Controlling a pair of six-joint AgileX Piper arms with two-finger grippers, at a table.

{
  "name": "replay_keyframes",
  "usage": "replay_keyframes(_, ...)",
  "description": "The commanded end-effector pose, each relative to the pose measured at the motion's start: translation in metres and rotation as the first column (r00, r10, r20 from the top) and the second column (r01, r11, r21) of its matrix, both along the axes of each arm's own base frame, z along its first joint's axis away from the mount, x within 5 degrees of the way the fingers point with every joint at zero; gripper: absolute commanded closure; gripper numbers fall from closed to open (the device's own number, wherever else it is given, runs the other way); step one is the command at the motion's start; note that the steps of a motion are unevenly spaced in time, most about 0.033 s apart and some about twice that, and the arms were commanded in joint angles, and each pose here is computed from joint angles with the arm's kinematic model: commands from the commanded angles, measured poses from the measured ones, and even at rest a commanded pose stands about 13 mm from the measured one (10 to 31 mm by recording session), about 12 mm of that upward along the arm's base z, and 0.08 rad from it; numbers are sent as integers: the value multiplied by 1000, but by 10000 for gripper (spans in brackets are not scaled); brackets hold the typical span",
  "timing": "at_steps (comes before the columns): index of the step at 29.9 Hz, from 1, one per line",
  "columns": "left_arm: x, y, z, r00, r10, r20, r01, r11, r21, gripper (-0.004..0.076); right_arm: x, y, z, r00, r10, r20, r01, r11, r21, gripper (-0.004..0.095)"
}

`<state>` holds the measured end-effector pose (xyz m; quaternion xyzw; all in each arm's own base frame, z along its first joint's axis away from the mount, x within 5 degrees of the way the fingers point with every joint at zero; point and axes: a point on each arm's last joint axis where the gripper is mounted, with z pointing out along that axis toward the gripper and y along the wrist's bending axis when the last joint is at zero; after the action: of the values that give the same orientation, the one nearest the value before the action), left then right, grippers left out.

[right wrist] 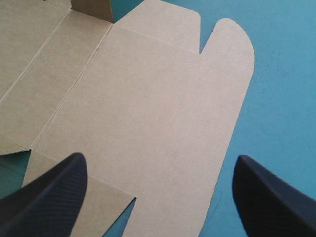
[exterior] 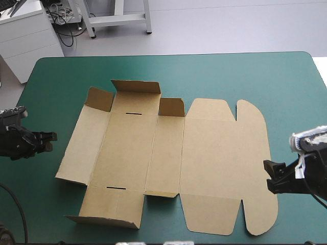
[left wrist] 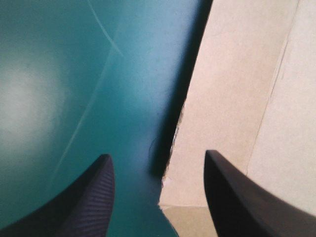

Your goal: Fold the box

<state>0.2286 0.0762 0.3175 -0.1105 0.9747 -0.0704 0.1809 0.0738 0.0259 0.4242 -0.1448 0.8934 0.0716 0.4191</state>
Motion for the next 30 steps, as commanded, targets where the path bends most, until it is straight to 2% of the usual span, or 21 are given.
replay_keyframes(1,4,4,-7,998,26,50,-21,994,-110,336,-11,-7,3,997,-22,74,20,1000,21,176)
replay_keyframes(6,6,7,-27,999,22,45,-13,979,-203,336,-13,-8,4,995,-23,92,20,999,30,176)
replay_keyframes(13,21,14,-60,998,17,-64,-34,959,-280,336,-12,-7,5,994,-23,105,19,999,36,176)
replay_keyframes(18,34,11,-74,999,-24,-46,3,916,-402,336,-12,-7,5,994,-23,105,19,999,36,176)
replay_keyframes(26,43,14,-108,983,-68,-172,-25,873,-487,336,-13,-8,4,996,-23,86,21,999,28,188)
replay_keyframes(30,45,7,-108,983,-121,-140,18,817,-576,336,-13,-8,4,995,-26,91,24,999,25,188)
